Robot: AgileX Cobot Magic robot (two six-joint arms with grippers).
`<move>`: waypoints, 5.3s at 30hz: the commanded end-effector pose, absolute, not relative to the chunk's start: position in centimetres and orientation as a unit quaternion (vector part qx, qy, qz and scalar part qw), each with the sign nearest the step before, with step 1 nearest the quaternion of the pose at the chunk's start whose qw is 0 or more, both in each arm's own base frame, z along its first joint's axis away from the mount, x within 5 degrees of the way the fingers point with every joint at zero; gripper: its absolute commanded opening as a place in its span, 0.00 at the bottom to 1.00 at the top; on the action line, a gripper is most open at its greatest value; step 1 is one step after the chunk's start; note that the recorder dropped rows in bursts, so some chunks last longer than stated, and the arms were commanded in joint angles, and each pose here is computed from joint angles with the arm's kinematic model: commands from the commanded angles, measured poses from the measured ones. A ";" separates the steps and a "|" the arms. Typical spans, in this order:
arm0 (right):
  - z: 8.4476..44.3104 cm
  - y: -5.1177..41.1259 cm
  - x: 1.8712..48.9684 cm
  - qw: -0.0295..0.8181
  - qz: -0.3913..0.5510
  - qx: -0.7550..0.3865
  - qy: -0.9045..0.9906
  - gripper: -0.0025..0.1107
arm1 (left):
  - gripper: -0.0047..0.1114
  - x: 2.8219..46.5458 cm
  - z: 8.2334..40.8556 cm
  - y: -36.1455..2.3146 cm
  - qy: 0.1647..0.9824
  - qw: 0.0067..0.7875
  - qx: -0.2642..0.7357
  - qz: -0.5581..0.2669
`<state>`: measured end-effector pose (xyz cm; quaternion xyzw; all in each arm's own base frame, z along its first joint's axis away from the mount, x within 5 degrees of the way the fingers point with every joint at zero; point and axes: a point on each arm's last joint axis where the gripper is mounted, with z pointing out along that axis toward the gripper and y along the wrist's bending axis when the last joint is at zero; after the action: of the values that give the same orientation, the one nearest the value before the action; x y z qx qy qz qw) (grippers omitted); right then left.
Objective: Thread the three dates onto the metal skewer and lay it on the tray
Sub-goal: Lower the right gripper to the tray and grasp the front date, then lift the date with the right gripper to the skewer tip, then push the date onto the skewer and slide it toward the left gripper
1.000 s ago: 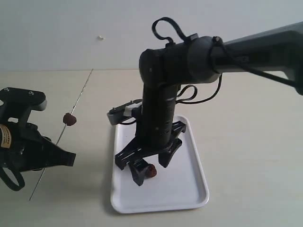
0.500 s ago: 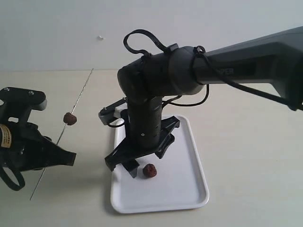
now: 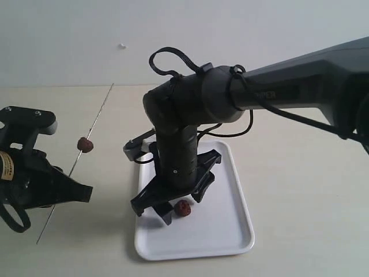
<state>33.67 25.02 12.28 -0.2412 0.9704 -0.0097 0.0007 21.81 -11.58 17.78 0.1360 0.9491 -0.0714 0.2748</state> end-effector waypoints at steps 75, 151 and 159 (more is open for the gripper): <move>23.3 6.3 40.2 0.140 0.359 -0.208 0.899 0.27 | 0.04 20.4 18.1 -14.2 0.893 0.299 0.332 -0.054; 26.5 5.6 41.7 0.179 0.453 -0.084 0.870 0.26 | 0.04 25.8 15.5 -13.6 0.738 0.453 0.499 -0.031; 26.5 5.6 41.7 0.179 0.453 -0.084 0.870 0.26 | 0.04 25.9 15.6 -13.6 0.746 0.454 0.487 -0.032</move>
<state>41.68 5.68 25.90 -0.0844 0.8732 0.4489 0.1696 25.88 -13.63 15.49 0.4984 0.7419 -0.0279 0.4476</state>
